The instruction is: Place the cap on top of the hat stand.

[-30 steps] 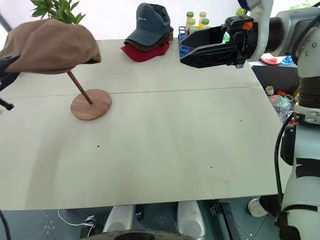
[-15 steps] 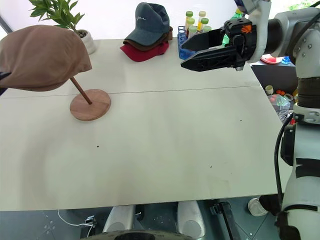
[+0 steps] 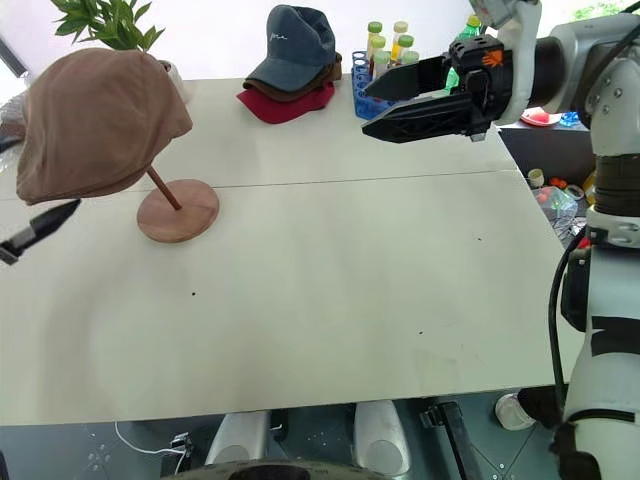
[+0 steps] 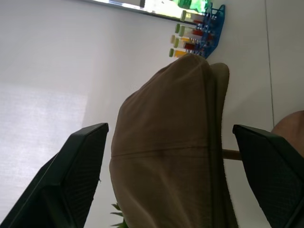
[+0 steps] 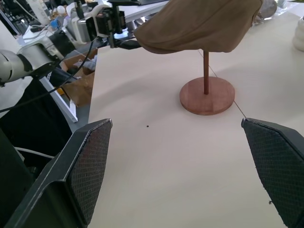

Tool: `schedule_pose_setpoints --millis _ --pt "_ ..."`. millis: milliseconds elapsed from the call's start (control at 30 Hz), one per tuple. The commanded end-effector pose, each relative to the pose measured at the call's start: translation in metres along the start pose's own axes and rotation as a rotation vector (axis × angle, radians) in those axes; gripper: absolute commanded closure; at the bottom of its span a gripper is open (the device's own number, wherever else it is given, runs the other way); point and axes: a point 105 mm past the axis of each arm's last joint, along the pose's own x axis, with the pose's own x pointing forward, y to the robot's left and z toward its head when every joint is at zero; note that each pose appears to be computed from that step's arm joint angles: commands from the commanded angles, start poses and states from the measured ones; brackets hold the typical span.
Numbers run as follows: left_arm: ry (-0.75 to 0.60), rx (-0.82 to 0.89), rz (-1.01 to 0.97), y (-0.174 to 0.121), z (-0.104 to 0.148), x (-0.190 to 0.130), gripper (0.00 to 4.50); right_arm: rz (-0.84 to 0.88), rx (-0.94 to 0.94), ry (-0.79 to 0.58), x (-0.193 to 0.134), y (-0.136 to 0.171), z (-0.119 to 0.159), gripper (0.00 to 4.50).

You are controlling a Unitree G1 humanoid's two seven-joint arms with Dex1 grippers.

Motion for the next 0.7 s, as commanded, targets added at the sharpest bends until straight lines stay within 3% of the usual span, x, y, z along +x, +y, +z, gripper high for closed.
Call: schedule_pose_setpoints --millis 33,167,300,433,500,633,700 --pt "0.005 0.02 0.059 0.015 0.024 -0.01 0.06 -0.002 -0.053 -0.018 -0.004 -0.001 0.009 0.0" --pt "0.049 -0.037 0.061 0.021 0.054 -0.02 0.06 0.001 -0.051 -0.017 -0.001 -0.009 0.003 0.0" --pt "0.19 -0.227 -0.022 0.02 0.066 -0.029 0.06 0.01 -0.055 -0.017 0.002 -0.018 -0.001 0.0" --pt "0.386 -0.51 0.002 0.033 0.054 -0.048 0.06 0.012 -0.058 -0.017 0.003 -0.025 -0.003 0.0" --pt "0.473 -0.764 0.05 0.041 0.046 -0.063 0.06 0.01 -0.063 -0.022 0.001 -0.027 0.0 0.0" --pt "0.551 -1.13 0.146 0.066 0.026 -0.094 0.06 0.01 -0.081 -0.039 -0.004 -0.024 0.01 0.0" --pt "0.501 -1.245 0.132 0.076 0.021 -0.107 0.06 0.015 -0.101 -0.031 -0.006 -0.02 0.013 0.0"
